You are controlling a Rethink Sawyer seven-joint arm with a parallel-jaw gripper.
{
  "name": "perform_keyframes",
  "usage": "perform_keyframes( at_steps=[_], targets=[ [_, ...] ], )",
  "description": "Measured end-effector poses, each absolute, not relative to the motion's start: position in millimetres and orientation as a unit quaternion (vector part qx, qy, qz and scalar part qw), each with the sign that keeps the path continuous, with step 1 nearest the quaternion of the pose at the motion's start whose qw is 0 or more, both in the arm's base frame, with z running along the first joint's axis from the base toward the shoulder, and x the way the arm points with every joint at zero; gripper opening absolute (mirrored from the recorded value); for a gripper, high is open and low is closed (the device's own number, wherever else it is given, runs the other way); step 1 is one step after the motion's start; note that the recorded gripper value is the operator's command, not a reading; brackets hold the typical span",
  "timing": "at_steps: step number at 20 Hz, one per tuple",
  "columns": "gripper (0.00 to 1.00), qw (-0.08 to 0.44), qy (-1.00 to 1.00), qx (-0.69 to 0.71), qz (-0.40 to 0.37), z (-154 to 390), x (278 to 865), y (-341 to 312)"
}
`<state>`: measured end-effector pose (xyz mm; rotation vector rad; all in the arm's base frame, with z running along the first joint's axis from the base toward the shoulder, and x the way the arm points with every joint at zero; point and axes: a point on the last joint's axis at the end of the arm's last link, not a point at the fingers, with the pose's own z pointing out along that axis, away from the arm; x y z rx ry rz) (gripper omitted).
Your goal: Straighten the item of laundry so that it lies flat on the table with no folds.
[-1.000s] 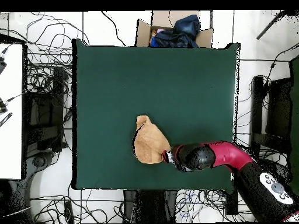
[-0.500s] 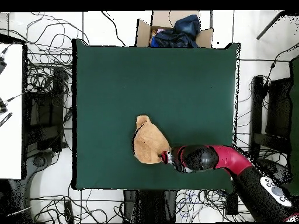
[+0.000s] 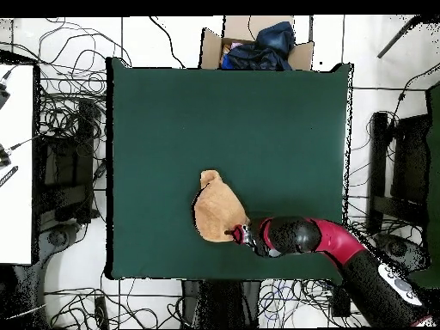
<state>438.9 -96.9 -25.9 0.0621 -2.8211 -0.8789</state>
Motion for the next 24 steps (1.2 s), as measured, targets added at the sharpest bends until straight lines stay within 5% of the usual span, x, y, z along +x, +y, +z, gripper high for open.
perform_keyframes(
  at_steps=[4,5,24],
  targets=[
    [1.0,0.096,-0.948,0.019,-0.304,-27,437,-93],
    [0.0,0.096,-0.947,0.019,-0.305,-27,436,-91],
    [0.0,0.099,-0.945,0.029,-0.311,-18,434,-82]
  ],
)
